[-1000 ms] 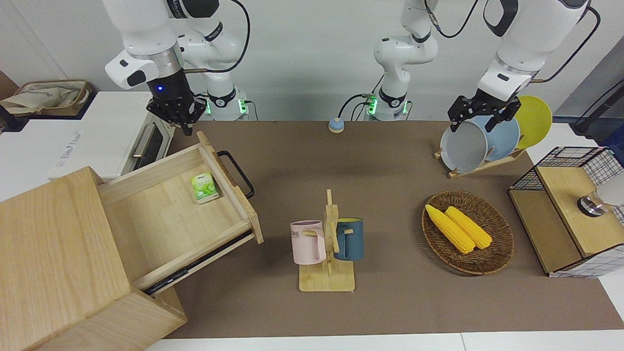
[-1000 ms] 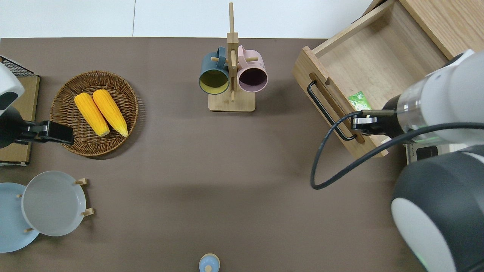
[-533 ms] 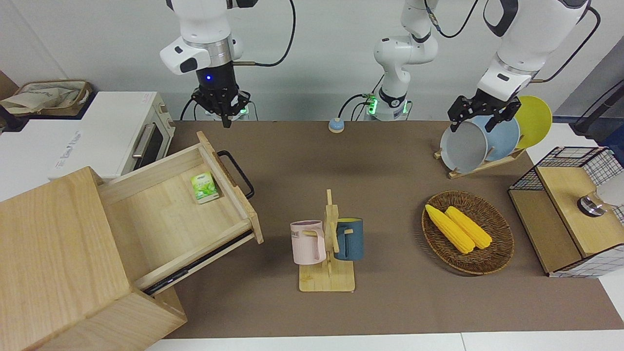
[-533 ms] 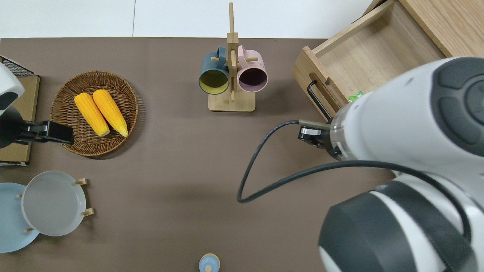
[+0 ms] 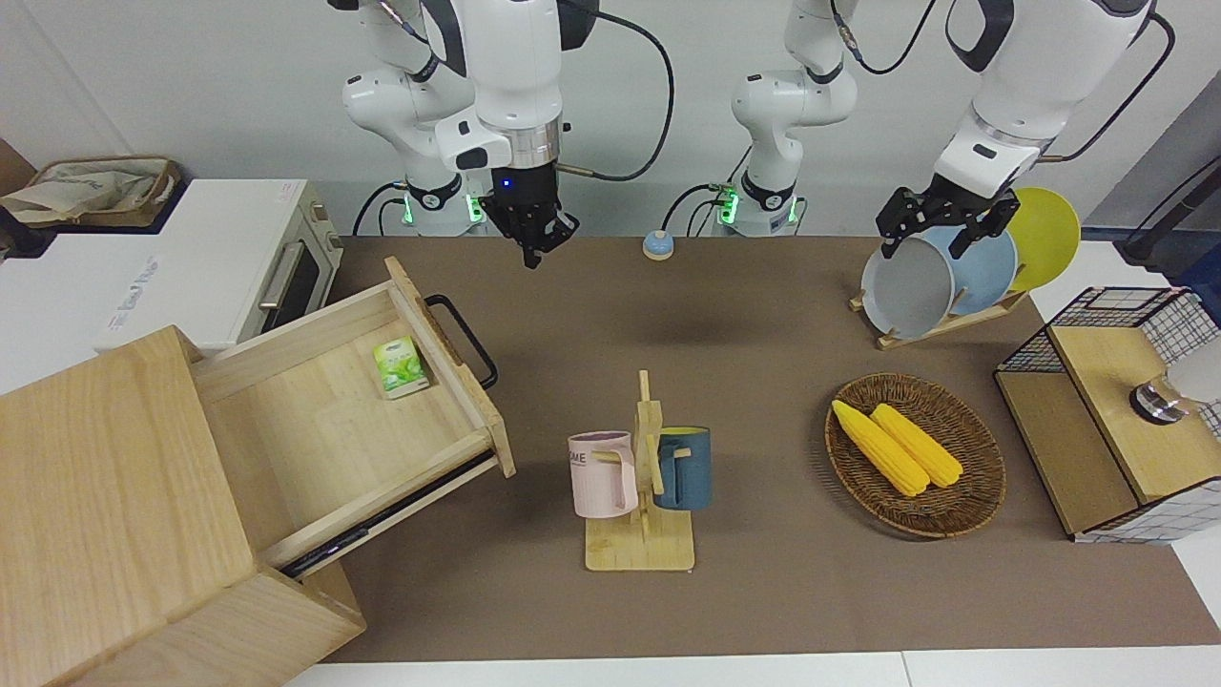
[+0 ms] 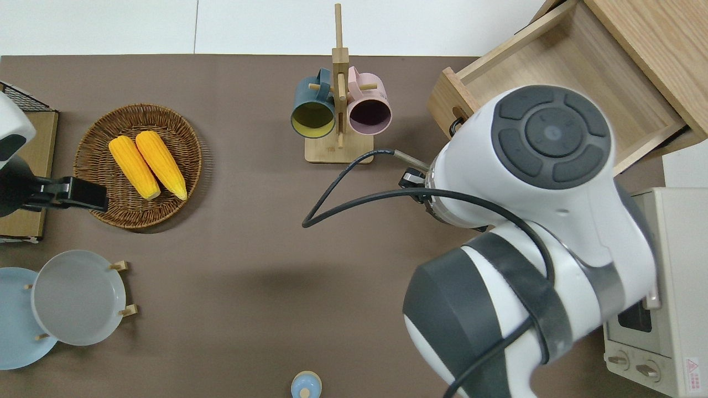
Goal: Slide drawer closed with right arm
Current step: 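Push the drawer front away from the robot with the right gripper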
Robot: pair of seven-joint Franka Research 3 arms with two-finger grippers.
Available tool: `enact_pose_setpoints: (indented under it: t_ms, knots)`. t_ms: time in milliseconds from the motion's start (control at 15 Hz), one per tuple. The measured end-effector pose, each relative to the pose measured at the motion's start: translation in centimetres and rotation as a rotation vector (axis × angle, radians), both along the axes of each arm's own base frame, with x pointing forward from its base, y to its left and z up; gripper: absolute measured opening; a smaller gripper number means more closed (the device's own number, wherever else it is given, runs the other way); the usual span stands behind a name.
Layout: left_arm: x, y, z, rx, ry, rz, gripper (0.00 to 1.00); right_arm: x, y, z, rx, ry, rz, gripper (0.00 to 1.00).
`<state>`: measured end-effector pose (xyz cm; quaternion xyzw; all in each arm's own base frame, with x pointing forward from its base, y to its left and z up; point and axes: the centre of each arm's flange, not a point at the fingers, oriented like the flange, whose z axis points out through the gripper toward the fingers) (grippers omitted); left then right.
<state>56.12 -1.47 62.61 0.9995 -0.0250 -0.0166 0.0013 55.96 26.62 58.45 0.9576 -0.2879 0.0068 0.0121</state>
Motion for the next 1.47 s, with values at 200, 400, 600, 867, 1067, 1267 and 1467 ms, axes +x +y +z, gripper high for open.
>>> enact_pose_setpoints:
  t_ms: [200, 400, 600, 867, 1067, 1267, 1467]
  knots:
    - [0.0, 0.0, 0.0, 0.000, 0.000, 0.000, 1.00, 1.4, -0.1, -2.7, -0.005, 0.020, -0.086, 0.01]
    - [0.0, 0.0, 0.0, 0.000, 0.000, 0.000, 1.00, 2.7, -1.3, -4.8, -0.006, 0.023, -0.147, 0.01]
    - [0.0, 0.0, 0.0, 0.000, 0.000, 0.000, 1.00, 3.7, -2.6, -6.8, -0.003, 0.020, -0.178, 0.01]
    - [0.0, 0.0, 0.0, 0.000, 0.000, 0.000, 1.00, 4.6, -3.6, -8.7, 0.027, 0.012, -0.242, 0.01]
    - [0.0, 0.0, 0.0, 0.000, 0.000, 0.000, 1.00, 5.1, -5.0, -9.5, 0.053, 0.023, -0.291, 0.01]
    - [0.0, 0.0, 0.0, 0.000, 0.000, 0.000, 1.00, 5.5, -6.1, -10.1, 0.053, 0.030, -0.313, 0.01]
    - [0.0, 0.0, 0.0, 0.000, 0.000, 0.000, 1.00, 5.9, -6.8, -10.8, 0.051, 0.037, -0.326, 0.01]
